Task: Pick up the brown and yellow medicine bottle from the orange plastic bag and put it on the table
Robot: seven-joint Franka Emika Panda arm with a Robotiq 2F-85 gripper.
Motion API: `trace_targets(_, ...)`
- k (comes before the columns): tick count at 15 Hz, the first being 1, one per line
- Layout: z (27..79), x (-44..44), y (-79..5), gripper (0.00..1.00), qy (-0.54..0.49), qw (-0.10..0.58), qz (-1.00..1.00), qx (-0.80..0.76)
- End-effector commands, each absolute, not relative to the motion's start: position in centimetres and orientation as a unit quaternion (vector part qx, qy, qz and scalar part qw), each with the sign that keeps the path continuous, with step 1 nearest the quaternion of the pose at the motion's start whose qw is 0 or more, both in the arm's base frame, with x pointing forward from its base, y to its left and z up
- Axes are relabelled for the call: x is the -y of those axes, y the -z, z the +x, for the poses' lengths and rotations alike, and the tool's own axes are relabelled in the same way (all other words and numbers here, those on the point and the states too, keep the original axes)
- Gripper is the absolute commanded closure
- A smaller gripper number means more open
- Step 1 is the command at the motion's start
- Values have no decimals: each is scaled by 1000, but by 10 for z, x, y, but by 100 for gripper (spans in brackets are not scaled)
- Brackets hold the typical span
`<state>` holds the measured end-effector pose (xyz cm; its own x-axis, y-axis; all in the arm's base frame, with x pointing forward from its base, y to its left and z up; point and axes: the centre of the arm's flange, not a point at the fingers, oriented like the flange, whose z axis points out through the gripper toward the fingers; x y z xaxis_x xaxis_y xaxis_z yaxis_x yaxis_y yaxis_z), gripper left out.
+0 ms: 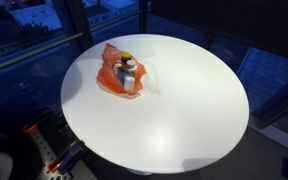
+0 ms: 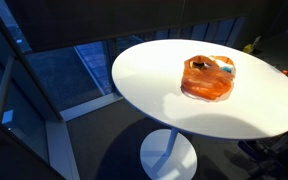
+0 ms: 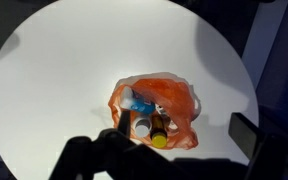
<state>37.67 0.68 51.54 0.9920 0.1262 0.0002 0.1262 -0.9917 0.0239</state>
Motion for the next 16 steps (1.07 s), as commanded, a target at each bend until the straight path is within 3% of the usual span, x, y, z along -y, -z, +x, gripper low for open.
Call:
trace_targets(1,428,-12,-506,0,18,10,999,-28)
trace_targets(10,491,-3,-435,0,77,-4,997,-23)
trace_targets(16,491,-7,-412,0,87,-8,996,-20)
